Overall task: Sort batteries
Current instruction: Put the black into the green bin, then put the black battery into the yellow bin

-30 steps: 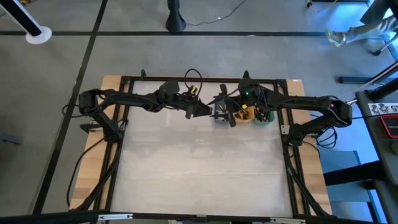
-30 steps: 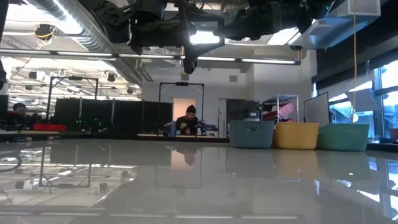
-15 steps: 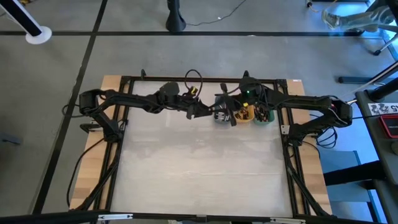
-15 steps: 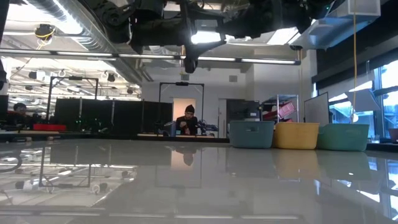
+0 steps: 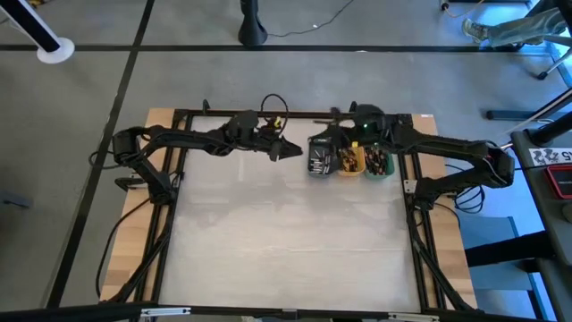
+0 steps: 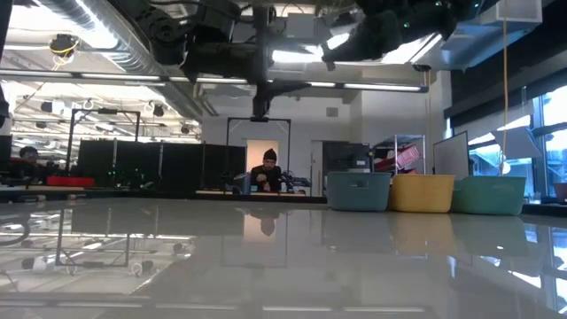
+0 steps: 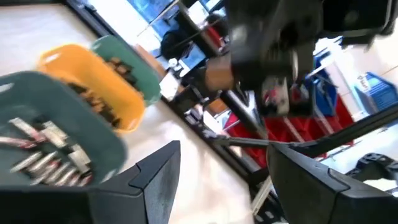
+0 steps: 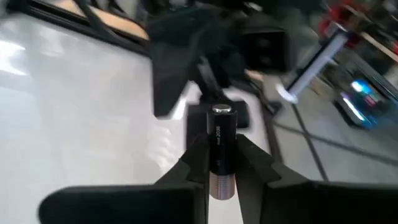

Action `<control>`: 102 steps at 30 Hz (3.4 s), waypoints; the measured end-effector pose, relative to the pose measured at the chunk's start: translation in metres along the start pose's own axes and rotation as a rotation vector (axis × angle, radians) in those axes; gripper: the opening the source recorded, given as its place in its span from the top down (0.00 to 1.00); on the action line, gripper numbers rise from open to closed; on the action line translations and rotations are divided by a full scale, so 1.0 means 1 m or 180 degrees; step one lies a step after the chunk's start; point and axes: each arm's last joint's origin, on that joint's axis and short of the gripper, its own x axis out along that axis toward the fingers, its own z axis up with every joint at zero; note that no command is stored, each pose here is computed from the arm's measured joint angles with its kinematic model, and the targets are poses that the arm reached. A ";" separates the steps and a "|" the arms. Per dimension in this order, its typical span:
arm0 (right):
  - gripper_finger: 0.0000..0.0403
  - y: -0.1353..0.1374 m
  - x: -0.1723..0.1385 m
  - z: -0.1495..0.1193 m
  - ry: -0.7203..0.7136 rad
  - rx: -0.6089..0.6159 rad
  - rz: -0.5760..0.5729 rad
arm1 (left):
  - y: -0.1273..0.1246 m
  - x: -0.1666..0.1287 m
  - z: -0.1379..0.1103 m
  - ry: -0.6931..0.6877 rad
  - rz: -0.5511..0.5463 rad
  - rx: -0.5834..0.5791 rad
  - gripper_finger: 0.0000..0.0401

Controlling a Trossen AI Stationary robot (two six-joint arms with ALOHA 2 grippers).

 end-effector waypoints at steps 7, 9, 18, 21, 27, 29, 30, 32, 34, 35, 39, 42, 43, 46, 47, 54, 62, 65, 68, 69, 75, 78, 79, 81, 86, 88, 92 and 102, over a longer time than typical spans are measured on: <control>0.89 -0.025 -0.041 -0.031 0.1114 0.0574 -0.0806 | 0.019 -0.008 0.003 0.0183 0.0281 -0.0033 0.43; 0.89 -0.031 -0.052 -0.047 0.1478 0.0934 -0.0906 | 0.020 -0.009 0.002 0.0226 0.0318 0.0046 0.43; 0.87 -0.045 -0.086 -0.099 0.2437 0.2541 -0.1109 | 0.024 -0.010 -0.003 0.0361 0.0450 0.0217 0.43; 0.87 -0.048 -0.089 -0.112 0.2664 0.2783 -0.1192 | 0.024 -0.010 -0.003 0.0361 0.0452 0.0247 0.43; 0.88 -0.032 -0.090 -0.136 0.3154 0.3171 -0.1048 | 0.024 -0.009 -0.007 0.0449 0.0490 0.0249 0.43; 0.87 -0.024 -0.091 -0.142 0.3317 0.3276 -0.0957 | 0.025 -0.009 -0.009 0.0513 0.0517 0.0267 0.43; 0.87 -0.019 -0.092 -0.146 0.3391 0.3341 -0.0940 | 0.025 -0.009 -0.011 0.0543 0.0528 0.0266 0.43; 0.87 -0.011 -0.094 -0.152 0.3479 0.3443 -0.0939 | 0.026 -0.009 -0.012 0.0581 0.0551 0.0283 0.43; 0.88 -0.004 -0.096 -0.157 0.3507 0.3505 -0.0958 | 0.026 -0.009 -0.012 0.0604 0.0568 0.0296 0.43; 0.88 -0.001 -0.097 -0.160 0.3507 0.3538 -0.0977 | 0.026 -0.009 -0.012 0.0602 0.0567 0.0299 0.43; 0.88 0.009 -0.098 -0.168 0.3441 0.3735 -0.1052 | 0.026 -0.010 -0.012 0.0597 0.0565 0.0309 0.43; 0.88 0.011 -0.096 -0.173 0.3379 0.3802 -0.1126 | 0.026 -0.009 -0.011 0.0576 0.0564 0.0320 0.43; 0.88 0.012 -0.096 -0.175 0.3354 0.3811 -0.1145 | 0.026 -0.009 -0.011 0.0567 0.0574 0.0323 0.43; 0.88 0.016 -0.095 -0.180 0.3362 0.3862 -0.1176 | 0.026 -0.010 -0.011 0.0560 0.0584 0.0323 0.43; 0.88 0.017 -0.095 -0.182 0.3358 0.3887 -0.1193 | 0.026 -0.009 -0.011 0.0560 0.0583 0.0324 0.43; 0.87 0.021 -0.093 -0.189 0.3275 0.3952 -0.1279 | 0.027 -0.010 -0.011 0.0561 0.0584 0.0323 0.43; 0.85 0.021 -0.093 -0.189 0.3257 0.3909 -0.1215 | 0.027 -0.010 -0.012 0.0574 0.0598 0.0297 0.43; 0.79 0.021 -0.093 -0.189 0.3259 0.3911 -0.1210 | 0.027 -0.010 -0.012 0.0574 0.0600 0.0287 0.43; 0.71 0.021 -0.093 -0.189 0.3253 0.3917 -0.1198 | 0.027 -0.010 -0.012 0.0572 0.0600 0.0274 0.43; 0.68 0.021 -0.093 -0.189 0.3253 0.3917 -0.1199 | 0.027 -0.010 -0.012 0.0571 0.0601 0.0268 0.43; 0.57 0.011 -0.094 -0.175 0.3239 0.3911 -0.1165 | 0.029 -0.011 -0.010 0.0556 0.0610 0.0220 0.43; 0.56 0.002 -0.096 -0.162 0.3259 0.3857 -0.1161 | 0.033 -0.015 -0.006 0.0568 0.0585 0.0156 0.43; 0.56 -0.002 -0.097 -0.157 0.3256 0.3818 -0.1143 | 0.034 -0.018 -0.004 0.0592 0.0595 0.0117 0.43; 0.56 -0.009 -0.099 -0.147 0.3249 0.3719 -0.1140 | 0.036 -0.025 0.000 0.0629 0.0663 0.0058 0.43; 0.56 -0.028 -0.103 -0.121 0.3076 0.3397 -0.1212 | 0.035 -0.053 0.012 0.0678 0.0909 0.0036 0.43; 0.56 -0.035 -0.104 -0.111 0.2927 0.3225 -0.1236 | 0.030 -0.063 0.020 0.0704 0.1005 0.0089 0.43; 0.56 -0.046 -0.107 -0.095 0.2492 0.2933 -0.1387 | 0.010 -0.080 0.040 0.0873 0.1415 0.0354 0.43; 0.56 -0.051 -0.106 -0.084 0.2008 0.2795 -0.1306 | -0.010 -0.109 0.068 0.2233 0.3036 0.1164 0.43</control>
